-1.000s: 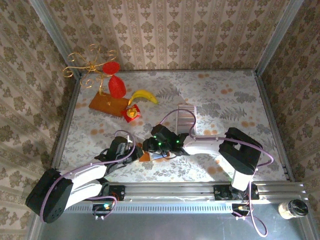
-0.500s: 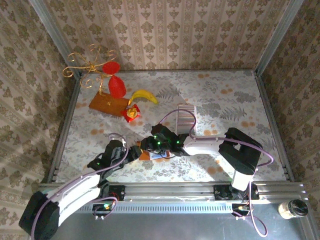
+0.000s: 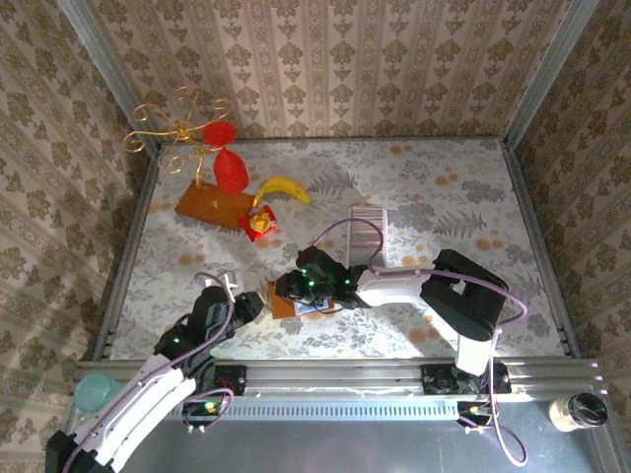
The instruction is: Put the credit cards into the card holder
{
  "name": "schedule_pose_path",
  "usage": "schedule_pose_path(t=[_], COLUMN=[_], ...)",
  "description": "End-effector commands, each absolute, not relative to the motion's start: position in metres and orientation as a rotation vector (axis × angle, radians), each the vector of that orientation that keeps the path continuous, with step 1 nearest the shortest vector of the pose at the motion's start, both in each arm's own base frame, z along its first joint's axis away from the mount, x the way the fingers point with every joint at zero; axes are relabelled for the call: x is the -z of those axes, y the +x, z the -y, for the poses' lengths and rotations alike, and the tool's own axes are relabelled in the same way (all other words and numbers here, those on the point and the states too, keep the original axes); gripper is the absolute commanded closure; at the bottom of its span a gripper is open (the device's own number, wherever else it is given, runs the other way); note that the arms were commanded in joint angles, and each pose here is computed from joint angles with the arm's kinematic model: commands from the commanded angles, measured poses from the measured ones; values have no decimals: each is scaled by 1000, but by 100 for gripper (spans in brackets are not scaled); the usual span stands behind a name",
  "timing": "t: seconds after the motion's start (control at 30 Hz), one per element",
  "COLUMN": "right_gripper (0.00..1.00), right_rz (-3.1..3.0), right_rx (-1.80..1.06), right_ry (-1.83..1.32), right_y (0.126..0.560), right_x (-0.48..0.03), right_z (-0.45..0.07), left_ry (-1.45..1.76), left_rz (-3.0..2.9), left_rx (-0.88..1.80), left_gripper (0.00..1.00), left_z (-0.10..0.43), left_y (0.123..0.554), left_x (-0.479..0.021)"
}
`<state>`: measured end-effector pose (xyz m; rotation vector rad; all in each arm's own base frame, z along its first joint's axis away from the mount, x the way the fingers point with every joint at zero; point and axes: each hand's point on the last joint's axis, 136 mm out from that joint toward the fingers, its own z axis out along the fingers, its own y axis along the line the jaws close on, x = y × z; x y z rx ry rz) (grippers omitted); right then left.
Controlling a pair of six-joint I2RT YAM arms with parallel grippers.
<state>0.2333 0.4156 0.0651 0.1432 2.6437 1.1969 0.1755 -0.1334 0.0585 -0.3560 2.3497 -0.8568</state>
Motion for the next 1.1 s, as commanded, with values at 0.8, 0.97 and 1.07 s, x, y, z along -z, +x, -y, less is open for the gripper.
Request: schedule_pose_path(t=[0.8, 0.97, 1.07], right_gripper=[53, 57, 57], right_rz=[-2523, -2570, -2575], right_rx=[-1120, -934, -833], right_ry=[27, 52, 34], right_y=[239, 240, 244], right_x=[-150, -132, -130], right_z=[-418, -370, -344], left_ry=[-535, -421, -315], left_rz=[-2375, -2417, -2448], left_rx=[471, 623, 714], left_gripper=[64, 47, 37], left_z=[77, 106, 127], left_y=[195, 201, 206], left_x=[-98, -99, -102])
